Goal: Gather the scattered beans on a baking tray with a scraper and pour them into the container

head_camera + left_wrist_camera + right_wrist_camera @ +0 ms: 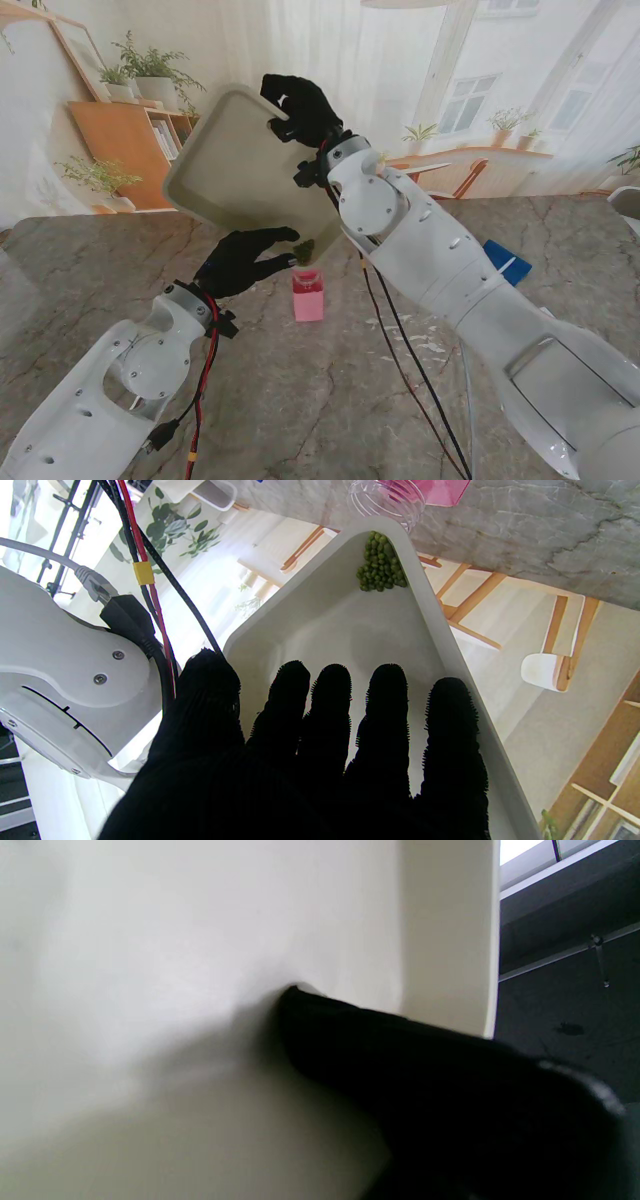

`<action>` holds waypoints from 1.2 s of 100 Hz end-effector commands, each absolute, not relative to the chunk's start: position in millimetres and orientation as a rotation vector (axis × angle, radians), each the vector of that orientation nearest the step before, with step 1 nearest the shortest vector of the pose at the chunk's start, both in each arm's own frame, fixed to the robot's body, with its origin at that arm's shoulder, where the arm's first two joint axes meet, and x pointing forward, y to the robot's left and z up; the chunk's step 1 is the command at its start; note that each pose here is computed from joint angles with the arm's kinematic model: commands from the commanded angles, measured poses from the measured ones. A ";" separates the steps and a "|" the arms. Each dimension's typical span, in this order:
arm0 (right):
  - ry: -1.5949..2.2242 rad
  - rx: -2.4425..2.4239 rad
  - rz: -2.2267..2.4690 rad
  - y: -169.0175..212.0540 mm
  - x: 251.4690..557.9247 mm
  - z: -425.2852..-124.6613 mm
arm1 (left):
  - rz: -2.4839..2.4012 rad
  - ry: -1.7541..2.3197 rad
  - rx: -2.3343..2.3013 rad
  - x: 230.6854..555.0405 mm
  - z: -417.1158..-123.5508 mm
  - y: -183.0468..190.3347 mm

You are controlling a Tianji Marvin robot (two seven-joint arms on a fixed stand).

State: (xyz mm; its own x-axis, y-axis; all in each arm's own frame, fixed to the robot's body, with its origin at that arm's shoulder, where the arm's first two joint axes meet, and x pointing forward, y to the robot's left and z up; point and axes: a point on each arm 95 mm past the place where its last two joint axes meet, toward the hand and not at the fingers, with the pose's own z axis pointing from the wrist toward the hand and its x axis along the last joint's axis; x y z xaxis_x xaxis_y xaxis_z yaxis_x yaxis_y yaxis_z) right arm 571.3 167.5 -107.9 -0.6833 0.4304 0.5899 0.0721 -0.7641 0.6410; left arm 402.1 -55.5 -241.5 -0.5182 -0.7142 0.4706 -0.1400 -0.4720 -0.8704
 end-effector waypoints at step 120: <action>1.017 1.007 2.568 176.4 553.1 -102.6 | -2.051 1.327 -1.279 400.8 -243.7 -57.4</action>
